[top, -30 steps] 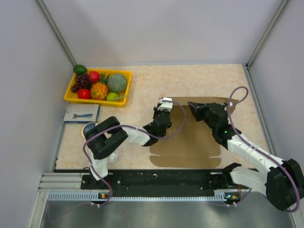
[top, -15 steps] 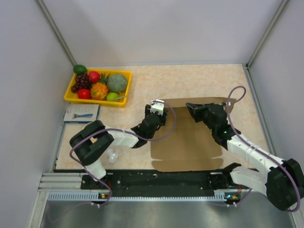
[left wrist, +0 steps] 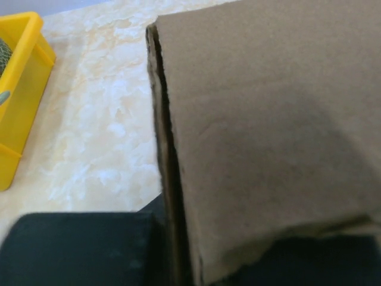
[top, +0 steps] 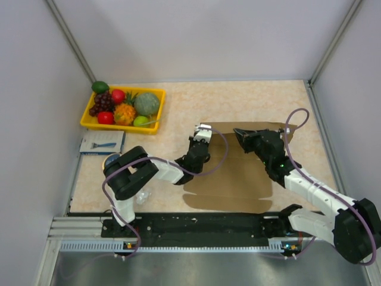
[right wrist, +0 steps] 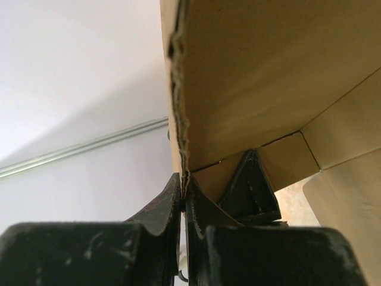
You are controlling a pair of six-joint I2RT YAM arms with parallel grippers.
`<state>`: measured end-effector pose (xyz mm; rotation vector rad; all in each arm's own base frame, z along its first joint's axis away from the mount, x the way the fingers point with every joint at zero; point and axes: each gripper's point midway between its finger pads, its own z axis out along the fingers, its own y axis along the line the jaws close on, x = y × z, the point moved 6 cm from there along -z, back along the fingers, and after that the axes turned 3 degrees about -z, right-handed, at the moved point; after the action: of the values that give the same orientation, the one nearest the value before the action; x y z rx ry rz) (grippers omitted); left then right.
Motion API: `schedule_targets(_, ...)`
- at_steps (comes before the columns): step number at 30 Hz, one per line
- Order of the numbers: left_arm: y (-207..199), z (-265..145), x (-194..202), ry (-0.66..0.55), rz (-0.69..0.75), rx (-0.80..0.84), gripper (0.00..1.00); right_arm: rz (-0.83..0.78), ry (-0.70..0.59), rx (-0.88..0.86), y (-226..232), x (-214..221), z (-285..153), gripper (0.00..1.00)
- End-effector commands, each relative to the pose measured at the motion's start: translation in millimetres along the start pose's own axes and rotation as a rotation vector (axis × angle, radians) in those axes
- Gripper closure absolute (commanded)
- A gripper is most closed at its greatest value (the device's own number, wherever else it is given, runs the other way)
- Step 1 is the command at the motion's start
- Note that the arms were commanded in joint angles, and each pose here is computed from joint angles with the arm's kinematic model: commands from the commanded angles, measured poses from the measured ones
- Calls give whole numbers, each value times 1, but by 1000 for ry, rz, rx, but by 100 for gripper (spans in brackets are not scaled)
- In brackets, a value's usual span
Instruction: Fold the paper box
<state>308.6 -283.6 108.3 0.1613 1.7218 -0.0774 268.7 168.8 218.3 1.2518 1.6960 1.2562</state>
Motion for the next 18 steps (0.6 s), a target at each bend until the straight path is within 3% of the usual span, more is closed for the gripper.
schedule_targets(1,4,-4,1,-6,26,23,71,-33,32,-4,-4,6,3,100)
schedule_targets(2,6,-11,9,21,21,59,57,-48,35,-7,-5,7,4,100)
schedule_targets(4,8,-25,0,44,-38,120,2,-65,37,-23,-4,8,5,100)
schedule_targets(7,15,-56,-5,81,-111,245,1,-78,23,-15,-10,7,6,100)
schedule_targets(12,42,-83,-9,72,-160,242,2,-68,24,-8,-17,6,7,100)
schedule_targets(18,29,-60,-15,58,-131,216,2,-57,17,-3,-13,5,5,98)
